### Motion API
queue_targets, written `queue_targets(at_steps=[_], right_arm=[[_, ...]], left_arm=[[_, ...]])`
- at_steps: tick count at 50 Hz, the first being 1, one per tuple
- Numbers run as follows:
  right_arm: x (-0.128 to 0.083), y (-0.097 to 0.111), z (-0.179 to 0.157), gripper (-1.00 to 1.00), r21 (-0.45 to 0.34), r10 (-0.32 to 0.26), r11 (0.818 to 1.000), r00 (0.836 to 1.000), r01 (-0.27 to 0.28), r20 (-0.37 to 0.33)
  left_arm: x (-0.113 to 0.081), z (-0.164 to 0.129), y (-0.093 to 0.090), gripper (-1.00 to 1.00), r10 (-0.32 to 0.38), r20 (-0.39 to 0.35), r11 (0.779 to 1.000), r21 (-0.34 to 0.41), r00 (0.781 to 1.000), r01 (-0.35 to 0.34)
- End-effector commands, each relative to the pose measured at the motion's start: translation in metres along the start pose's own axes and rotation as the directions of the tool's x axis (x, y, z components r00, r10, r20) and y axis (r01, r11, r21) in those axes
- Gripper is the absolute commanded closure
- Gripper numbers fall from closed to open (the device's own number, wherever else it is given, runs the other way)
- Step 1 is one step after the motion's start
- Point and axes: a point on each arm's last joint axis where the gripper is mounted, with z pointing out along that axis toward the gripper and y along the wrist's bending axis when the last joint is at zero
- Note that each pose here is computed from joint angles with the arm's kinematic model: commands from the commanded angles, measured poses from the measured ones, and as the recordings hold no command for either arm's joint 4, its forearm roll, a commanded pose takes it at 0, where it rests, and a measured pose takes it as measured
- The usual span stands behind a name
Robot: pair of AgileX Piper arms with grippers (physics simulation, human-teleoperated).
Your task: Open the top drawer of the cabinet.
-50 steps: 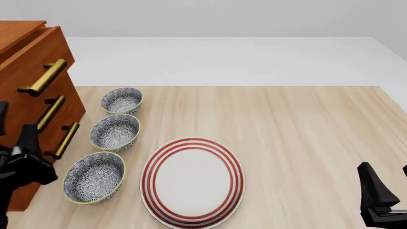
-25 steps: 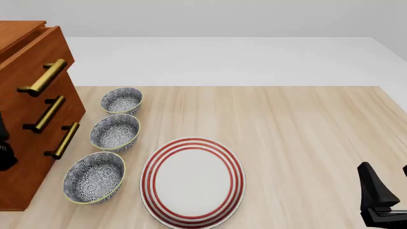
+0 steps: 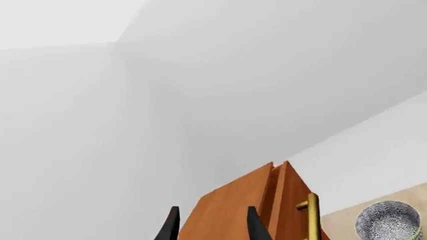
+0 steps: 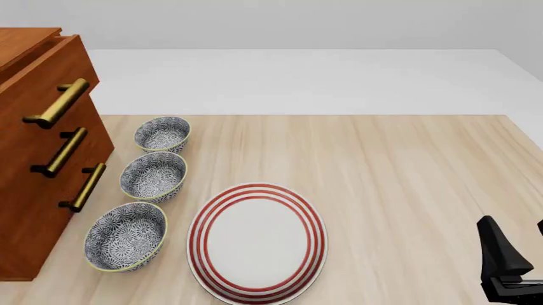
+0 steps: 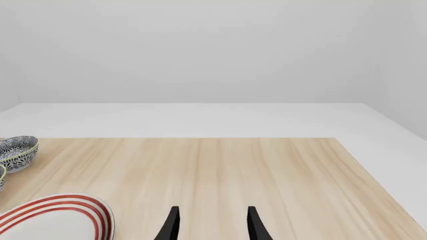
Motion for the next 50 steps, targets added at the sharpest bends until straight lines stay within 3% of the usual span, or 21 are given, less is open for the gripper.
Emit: queue_targets(at_steps=[1, 8, 10, 11, 19, 21, 22, 24, 25, 26, 27, 29, 30, 33, 35, 37, 40, 41, 44, 47, 50], right_arm=[[0.0, 0.0, 0.0, -1.0, 0.0, 0.0, 1.0, 1.0, 0.0, 0.0], [0.0, 0.0, 0.0, -1.0, 0.0, 0.0, 1.0, 1.0, 0.0, 0.0], [0.0, 0.0, 0.0, -1.0, 0.0, 0.0, 1.0, 1.0, 0.0, 0.0], [0.0, 0.0, 0.0, -1.0, 0.0, 0.0, 1.0, 1.0, 0.0, 0.0], [0.0, 0.0, 0.0, -1.0, 0.0, 0.0, 1.0, 1.0, 0.0, 0.0], [0.0, 0.0, 0.0, -1.0, 0.0, 0.0, 1.0, 1.0, 0.0, 0.0], [0.0, 0.0, 0.0, -1.0, 0.0, 0.0, 1.0, 1.0, 0.0, 0.0], [0.0, 0.0, 0.0, -1.0, 0.0, 0.0, 1.0, 1.0, 0.0, 0.0], [0.0, 0.0, 0.0, -1.0, 0.0, 0.0, 1.0, 1.0, 0.0, 0.0], [0.0, 0.0, 0.0, -1.0, 0.0, 0.0, 1.0, 1.0, 0.0, 0.0], [0.0, 0.0, 0.0, -1.0, 0.0, 0.0, 1.0, 1.0, 0.0, 0.0], [0.0, 0.0, 0.0, -1.0, 0.0, 0.0, 1.0, 1.0, 0.0, 0.0], [0.0, 0.0, 0.0, -1.0, 0.0, 0.0, 1.0, 1.0, 0.0, 0.0], [0.0, 0.0, 0.0, -1.0, 0.0, 0.0, 1.0, 1.0, 0.0, 0.0], [0.0, 0.0, 0.0, -1.0, 0.0, 0.0, 1.0, 1.0, 0.0, 0.0], [0.0, 0.0, 0.0, -1.0, 0.0, 0.0, 1.0, 1.0, 0.0, 0.0], [0.0, 0.0, 0.0, -1.0, 0.0, 0.0, 1.0, 1.0, 0.0, 0.0], [0.0, 0.0, 0.0, -1.0, 0.0, 0.0, 1.0, 1.0, 0.0, 0.0], [0.0, 0.0, 0.0, -1.0, 0.0, 0.0, 1.0, 1.0, 0.0, 0.0], [0.0, 0.0, 0.0, -1.0, 0.0, 0.0, 1.0, 1.0, 0.0, 0.0], [0.0, 0.0, 0.0, -1.0, 0.0, 0.0, 1.0, 1.0, 0.0, 0.0]], left_arm=[[-0.022, -0.011, 0.017, -1.0, -0.188, -0.023, 0.981, 0.036, 0.982, 0.189], [-0.024, -0.012, 0.016, -1.0, -0.309, -0.069, 0.945, 0.093, 0.949, 0.315], [-0.025, -0.01, 0.014, -1.0, -0.387, -0.104, 0.909, 0.126, 0.916, 0.398], [-0.019, -0.011, 0.009, -1.0, -0.354, -0.116, 0.921, 0.133, 0.928, 0.367], [-0.019, -0.012, 0.007, -1.0, -0.436, -0.182, 0.871, 0.162, 0.881, 0.464], [-0.023, -0.009, 0.012, -1.0, -0.48, -0.196, 0.849, 0.139, 0.855, 0.509], [-0.021, -0.01, 0.01, -1.0, -0.445, -0.191, 0.869, 0.145, 0.875, 0.474], [-0.026, -0.008, 0.013, -1.0, -0.517, -0.215, 0.822, 0.143, 0.828, 0.551], [-0.027, -0.008, 0.014, -1.0, -0.487, -0.205, 0.841, 0.15, 0.849, 0.519], [-0.029, -0.007, 0.017, -1.0, -0.502, -0.202, 0.837, 0.132, 0.841, 0.532], [-0.031, -0.003, 0.018, -1.0, -0.546, -0.222, 0.806, 0.124, 0.808, 0.579], [-0.034, -0.001, 0.021, -1.0, -0.526, -0.215, 0.821, 0.121, 0.823, 0.557], [-0.038, 0.002, 0.024, -1.0, -0.563, -0.227, 0.796, 0.111, 0.795, 0.595], [-0.047, 0.003, 0.035, -1.0, -0.562, -0.208, 0.805, 0.085, 0.8, 0.587], [-0.053, 0.005, 0.042, -1.0, -0.598, -0.209, 0.782, 0.055, 0.773, 0.62], [-0.054, 0.004, 0.043, -1.0, -0.582, -0.201, 0.797, 0.054, 0.788, 0.602], [-0.055, 0.007, 0.046, -1.0, -0.622, -0.2, 0.77, 0.02, 0.757, 0.638], [-0.056, 0.012, 0.047, -1.0, -0.653, -0.213, 0.742, 0.012, 0.727, 0.67], [-0.055, 0.016, 0.048, -1.0, -0.646, -0.21, 0.752, -0.01, 0.734, 0.659], [-0.053, 0.022, 0.046, -1.0, -0.679, -0.241, 0.717, -0.017, 0.693, 0.697], [-0.053, 0.024, 0.045, -1.0, -0.676, -0.251, 0.718, -0.013, 0.693, 0.696]])
